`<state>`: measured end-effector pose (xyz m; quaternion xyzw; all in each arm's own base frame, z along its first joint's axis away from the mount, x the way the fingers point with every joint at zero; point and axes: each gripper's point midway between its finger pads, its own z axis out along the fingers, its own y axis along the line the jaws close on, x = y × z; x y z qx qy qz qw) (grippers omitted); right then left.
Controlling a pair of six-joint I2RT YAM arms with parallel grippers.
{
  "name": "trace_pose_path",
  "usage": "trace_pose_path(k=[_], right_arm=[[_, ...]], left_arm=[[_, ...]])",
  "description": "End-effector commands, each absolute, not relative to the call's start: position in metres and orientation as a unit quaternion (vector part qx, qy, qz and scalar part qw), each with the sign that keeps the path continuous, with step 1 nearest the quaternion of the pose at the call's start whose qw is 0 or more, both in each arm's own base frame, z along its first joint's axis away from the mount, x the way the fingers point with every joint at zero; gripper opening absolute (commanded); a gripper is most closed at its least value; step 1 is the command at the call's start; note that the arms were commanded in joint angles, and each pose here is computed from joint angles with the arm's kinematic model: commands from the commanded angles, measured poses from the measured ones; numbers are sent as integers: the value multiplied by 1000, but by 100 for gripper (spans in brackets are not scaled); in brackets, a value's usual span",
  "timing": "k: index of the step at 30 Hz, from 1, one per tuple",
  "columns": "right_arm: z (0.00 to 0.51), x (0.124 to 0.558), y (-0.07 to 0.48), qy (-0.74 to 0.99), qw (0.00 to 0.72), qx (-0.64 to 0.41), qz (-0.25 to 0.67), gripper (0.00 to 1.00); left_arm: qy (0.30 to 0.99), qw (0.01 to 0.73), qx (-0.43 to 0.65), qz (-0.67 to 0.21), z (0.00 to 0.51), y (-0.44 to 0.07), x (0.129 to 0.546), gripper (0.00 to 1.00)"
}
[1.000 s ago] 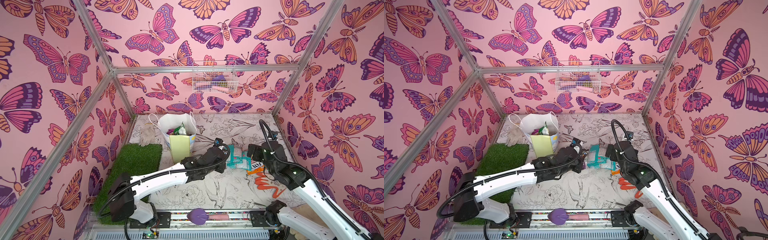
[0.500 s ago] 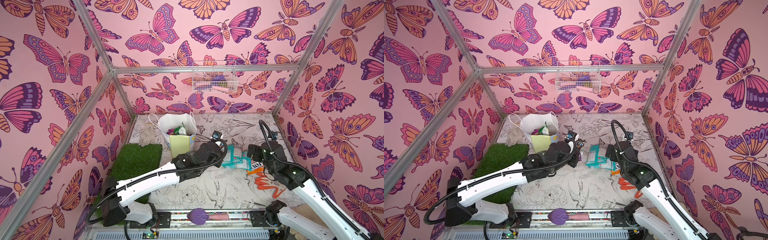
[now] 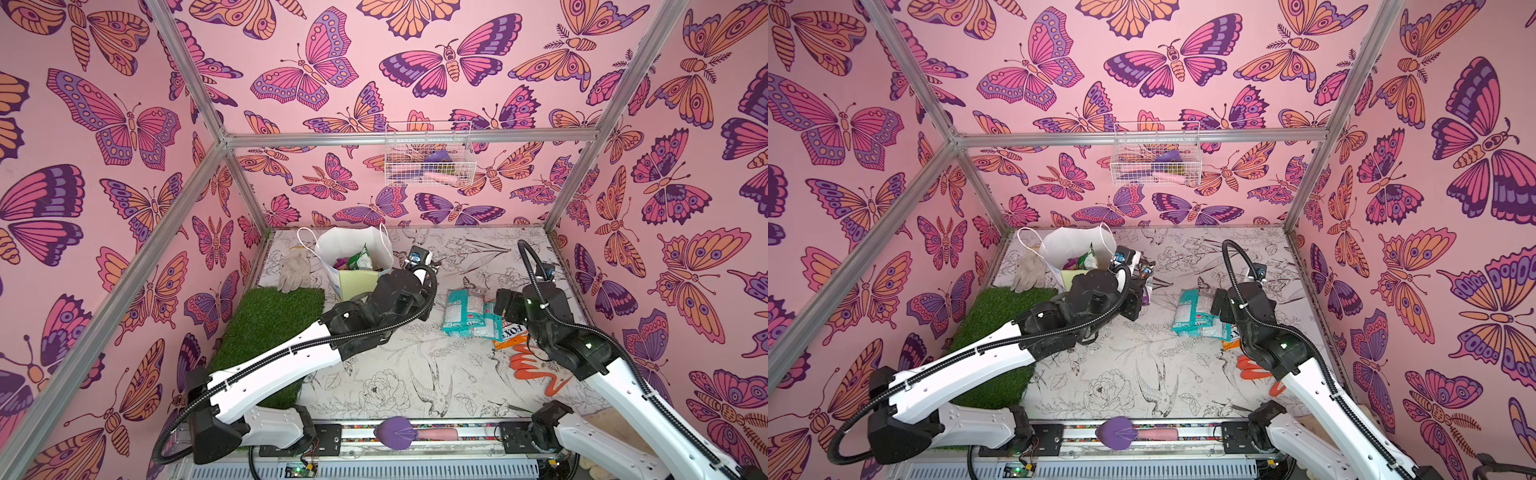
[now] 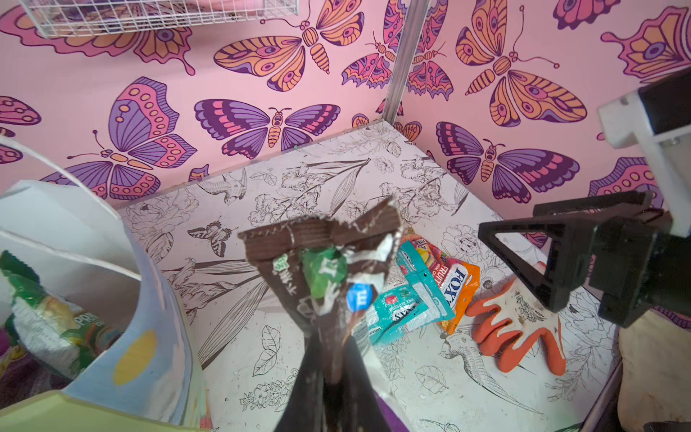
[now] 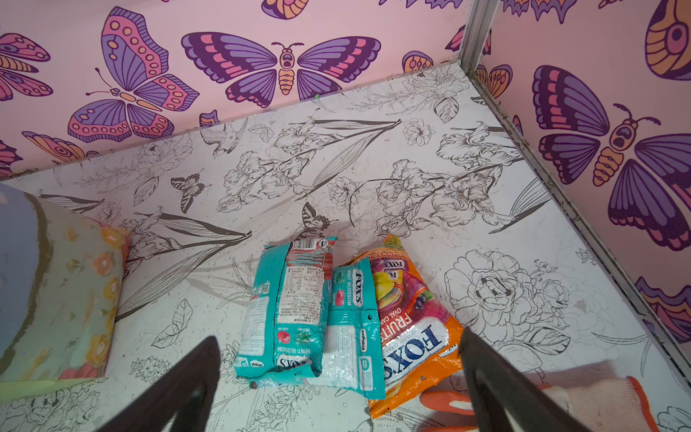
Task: Place the snacks into the paper bag
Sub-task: 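Lift the M&M's packet with the left gripper toward the paper bag, then carry the packet over the paper bag while the right gripper lowers to teal bags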
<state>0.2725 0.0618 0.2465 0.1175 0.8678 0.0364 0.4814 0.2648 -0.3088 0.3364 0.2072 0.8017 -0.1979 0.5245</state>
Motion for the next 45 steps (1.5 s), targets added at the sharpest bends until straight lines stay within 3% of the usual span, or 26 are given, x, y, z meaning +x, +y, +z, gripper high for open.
trace_pose_path(k=[1,45], right_arm=[[243,273,62,869,477,121,40,99],[218,281,136,900,401,18,171,99]], left_arm=[[787,548,196,-206,365,-292,266,5],[790,576,108,-180,391,-191,305,4]])
